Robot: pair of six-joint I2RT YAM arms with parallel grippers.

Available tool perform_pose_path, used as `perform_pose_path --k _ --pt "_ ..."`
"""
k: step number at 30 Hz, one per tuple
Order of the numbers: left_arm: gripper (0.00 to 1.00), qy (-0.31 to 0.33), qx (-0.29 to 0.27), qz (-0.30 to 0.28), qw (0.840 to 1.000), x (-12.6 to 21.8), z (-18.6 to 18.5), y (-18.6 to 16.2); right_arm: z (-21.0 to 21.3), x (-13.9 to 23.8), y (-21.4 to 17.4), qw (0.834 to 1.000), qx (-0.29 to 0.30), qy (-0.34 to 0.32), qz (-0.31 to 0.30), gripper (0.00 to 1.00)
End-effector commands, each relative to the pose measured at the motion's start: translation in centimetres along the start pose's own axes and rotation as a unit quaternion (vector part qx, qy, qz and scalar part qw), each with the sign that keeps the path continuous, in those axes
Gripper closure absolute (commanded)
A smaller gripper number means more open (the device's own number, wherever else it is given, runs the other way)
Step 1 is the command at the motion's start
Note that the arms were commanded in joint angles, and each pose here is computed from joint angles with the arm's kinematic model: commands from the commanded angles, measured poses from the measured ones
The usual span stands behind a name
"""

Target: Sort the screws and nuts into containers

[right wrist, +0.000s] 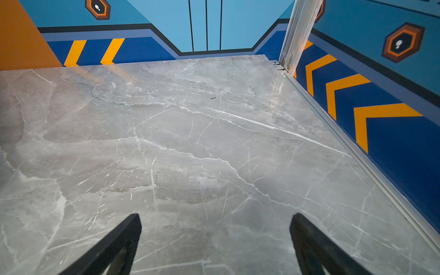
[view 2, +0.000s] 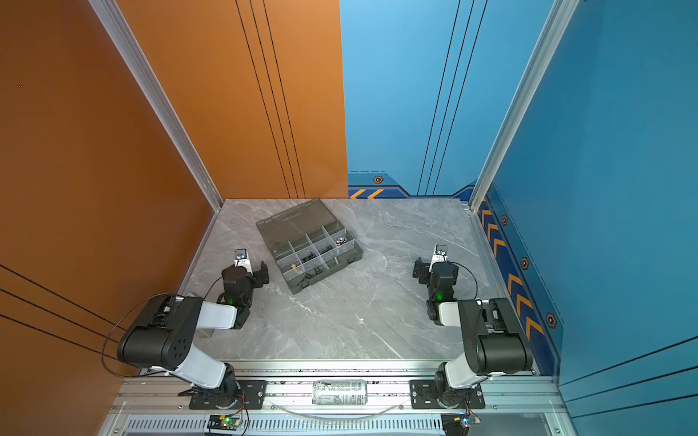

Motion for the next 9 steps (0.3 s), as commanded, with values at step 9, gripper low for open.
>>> perform_pose_path --k 9 --pt "0.02 0.001 0.0 -0.017 1.0 -0.11 -0.29 0.77 -0.23 -0.05 0.14 1.0 0.001 -0.014 -0.004 0.0"
Point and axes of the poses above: each gripper's point midway between its finger pads, its own x axis back along the fingers, its own z axis along the line the jaws close on, y = z × x, the point moved 9 cm from there along x, back along the fingers, and after that the axes turned 12 degrees about x, right-handed, at the moved point
